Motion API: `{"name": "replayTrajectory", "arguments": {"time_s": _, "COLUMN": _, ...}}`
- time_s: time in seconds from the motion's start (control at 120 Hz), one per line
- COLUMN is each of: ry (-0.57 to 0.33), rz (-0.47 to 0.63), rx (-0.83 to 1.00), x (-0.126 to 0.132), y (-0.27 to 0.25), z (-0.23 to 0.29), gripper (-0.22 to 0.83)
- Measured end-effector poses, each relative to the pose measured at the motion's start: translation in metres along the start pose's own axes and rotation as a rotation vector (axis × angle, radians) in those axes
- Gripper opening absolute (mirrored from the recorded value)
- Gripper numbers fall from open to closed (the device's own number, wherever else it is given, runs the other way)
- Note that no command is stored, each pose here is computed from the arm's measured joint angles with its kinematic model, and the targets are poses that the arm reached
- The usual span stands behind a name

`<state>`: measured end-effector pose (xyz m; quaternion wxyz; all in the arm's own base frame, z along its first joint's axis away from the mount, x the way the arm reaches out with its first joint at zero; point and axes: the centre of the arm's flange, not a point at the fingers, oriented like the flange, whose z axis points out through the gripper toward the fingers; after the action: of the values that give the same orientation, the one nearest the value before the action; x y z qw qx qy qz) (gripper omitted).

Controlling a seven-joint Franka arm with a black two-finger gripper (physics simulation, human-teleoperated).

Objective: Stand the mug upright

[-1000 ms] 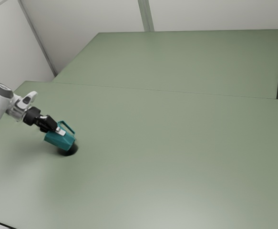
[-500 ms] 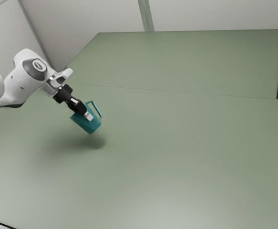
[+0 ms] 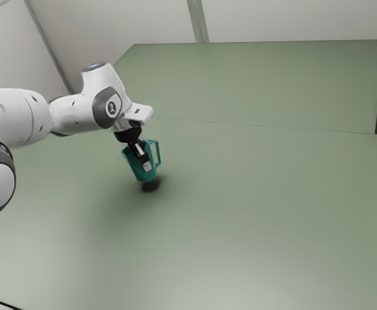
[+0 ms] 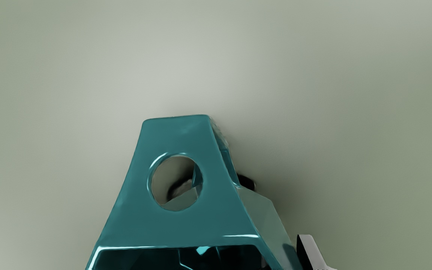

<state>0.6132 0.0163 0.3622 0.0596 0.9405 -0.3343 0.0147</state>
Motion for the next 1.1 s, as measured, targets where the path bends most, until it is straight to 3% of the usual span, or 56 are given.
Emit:
{"name": "replayTrajectory", "arguments": {"time_s": 0.275, "ry": -0.019, "rz": 0.042, "rx": 0.118, "x": 0.028, "y": -0.008, "z": 0.020, "gripper": -0.16}}
{"name": "replayTrajectory", "arguments": {"time_s": 0.758, "ry": 0.000, "rz": -0.012, "rx": 0.126, "x": 0.029, "y": -0.021, "z": 0.035, "gripper": -0.16}}
{"name": "replayTrajectory", "arguments": {"time_s": 0.967, "ry": 0.000, "rz": -0.010, "rx": 0.122, "x": 0.031, "y": -0.018, "z": 0.036, "gripper": 0.26}}
{"name": "replayTrajectory", "arguments": {"time_s": 1.1, "ry": 0.001, "rz": -0.003, "rx": 0.125, "x": 0.033, "y": -0.016, "z": 0.034, "gripper": 0.42}}
